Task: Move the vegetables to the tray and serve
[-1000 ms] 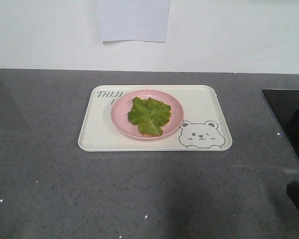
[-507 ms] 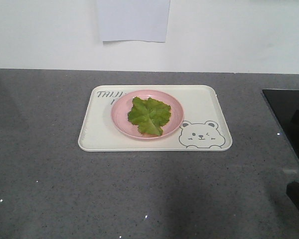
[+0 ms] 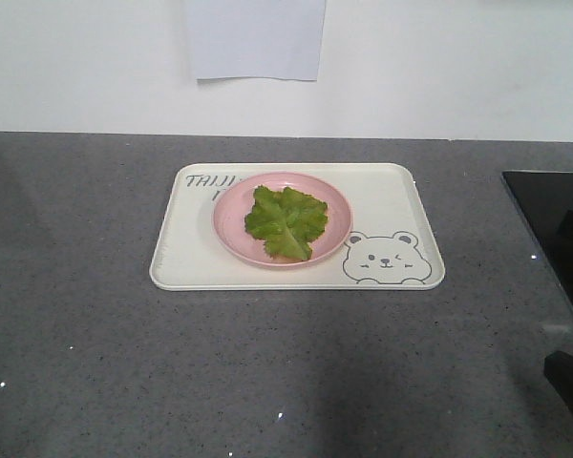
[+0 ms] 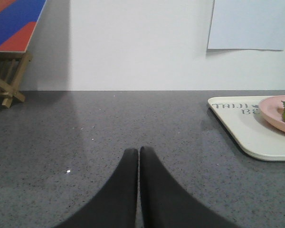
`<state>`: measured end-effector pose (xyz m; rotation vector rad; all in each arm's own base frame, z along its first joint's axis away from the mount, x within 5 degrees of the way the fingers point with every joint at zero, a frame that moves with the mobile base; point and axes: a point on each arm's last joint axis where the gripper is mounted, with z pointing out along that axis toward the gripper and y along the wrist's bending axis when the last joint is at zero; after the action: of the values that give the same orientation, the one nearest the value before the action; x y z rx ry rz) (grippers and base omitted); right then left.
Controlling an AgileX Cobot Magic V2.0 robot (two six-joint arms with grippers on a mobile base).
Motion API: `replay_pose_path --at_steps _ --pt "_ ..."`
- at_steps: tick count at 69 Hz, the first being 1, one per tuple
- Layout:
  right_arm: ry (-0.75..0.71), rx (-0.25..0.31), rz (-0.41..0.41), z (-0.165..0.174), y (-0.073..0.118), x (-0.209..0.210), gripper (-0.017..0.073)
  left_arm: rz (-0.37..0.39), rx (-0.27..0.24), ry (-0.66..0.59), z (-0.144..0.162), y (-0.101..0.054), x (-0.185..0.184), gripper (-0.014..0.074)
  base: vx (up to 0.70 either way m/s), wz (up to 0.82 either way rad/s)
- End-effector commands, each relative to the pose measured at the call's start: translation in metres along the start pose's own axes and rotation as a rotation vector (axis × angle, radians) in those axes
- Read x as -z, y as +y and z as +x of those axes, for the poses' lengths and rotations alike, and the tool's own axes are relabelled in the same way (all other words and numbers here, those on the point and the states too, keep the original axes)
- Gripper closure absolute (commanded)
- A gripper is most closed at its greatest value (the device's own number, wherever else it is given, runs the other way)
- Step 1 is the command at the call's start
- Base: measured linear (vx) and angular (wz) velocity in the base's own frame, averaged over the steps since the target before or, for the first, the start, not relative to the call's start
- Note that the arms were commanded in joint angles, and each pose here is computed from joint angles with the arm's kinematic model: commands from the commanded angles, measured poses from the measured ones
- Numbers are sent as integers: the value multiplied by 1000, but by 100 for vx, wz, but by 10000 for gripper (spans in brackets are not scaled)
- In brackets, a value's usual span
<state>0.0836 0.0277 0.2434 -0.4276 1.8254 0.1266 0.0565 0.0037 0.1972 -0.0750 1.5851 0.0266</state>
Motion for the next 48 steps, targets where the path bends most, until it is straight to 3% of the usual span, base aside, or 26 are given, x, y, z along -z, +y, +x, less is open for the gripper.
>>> replay_pose_path --at_steps 1,17,30,41,48 --pt "-73 15 48 -14 -5 2 565 3 19 -63 0 0 0 599 0 0" --pt "-80 -9 48 -14 -5 3 565 3 19 -63 0 0 0 599 0 0" --pt "-99 -34 106 -11 -9 10 562 3 19 -63 0 0 0 599 0 0" --pt "-202 -135 163 8 -9 17 562 3 19 -63 0 0 0 599 0 0" --pt "-252 -141 183 22 -7 19 562 3 19 -63 0 0 0 599 0 0"
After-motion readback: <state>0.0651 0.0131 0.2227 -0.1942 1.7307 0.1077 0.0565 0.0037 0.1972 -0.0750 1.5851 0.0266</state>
